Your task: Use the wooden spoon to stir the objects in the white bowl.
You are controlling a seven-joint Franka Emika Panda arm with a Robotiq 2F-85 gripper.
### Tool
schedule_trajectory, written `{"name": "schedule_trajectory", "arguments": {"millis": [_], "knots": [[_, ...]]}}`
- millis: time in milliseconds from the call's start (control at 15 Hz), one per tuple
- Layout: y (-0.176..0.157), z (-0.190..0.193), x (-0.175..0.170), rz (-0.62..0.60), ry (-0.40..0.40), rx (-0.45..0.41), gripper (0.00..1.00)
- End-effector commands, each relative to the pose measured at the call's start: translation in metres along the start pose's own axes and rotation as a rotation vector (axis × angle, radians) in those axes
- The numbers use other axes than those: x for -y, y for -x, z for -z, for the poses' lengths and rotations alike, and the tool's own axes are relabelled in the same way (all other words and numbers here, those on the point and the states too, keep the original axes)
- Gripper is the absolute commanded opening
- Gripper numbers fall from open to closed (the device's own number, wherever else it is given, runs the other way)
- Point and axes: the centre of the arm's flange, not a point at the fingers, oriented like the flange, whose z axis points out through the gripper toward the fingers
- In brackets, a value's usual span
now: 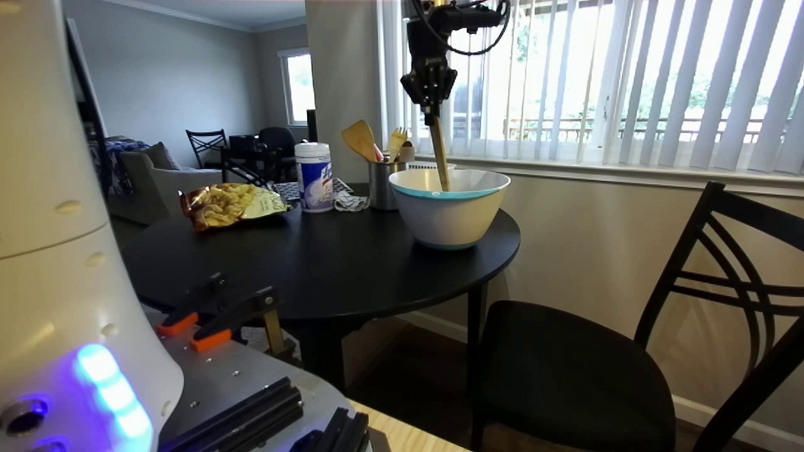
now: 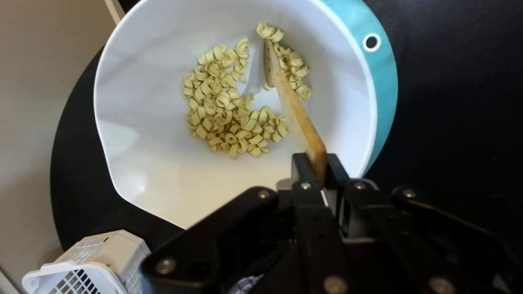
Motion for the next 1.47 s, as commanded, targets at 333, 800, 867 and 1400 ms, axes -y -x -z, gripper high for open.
{"name": "schedule_trajectory", "arguments": {"millis": [333,800,867,1400], "knots": [[-0.067,-0.011,0.042,0.179,-0.1,-0.039,0.05],[-0.132,-0.018,0.056,0.249,-0.094,-0.092,0.05],[-0.135,-0.019,0.055,0.248,-0.084,-0.1,0.05],[-0.128,-0.036,0.034,0.078,-0.001,-0.316,0.05]]}}
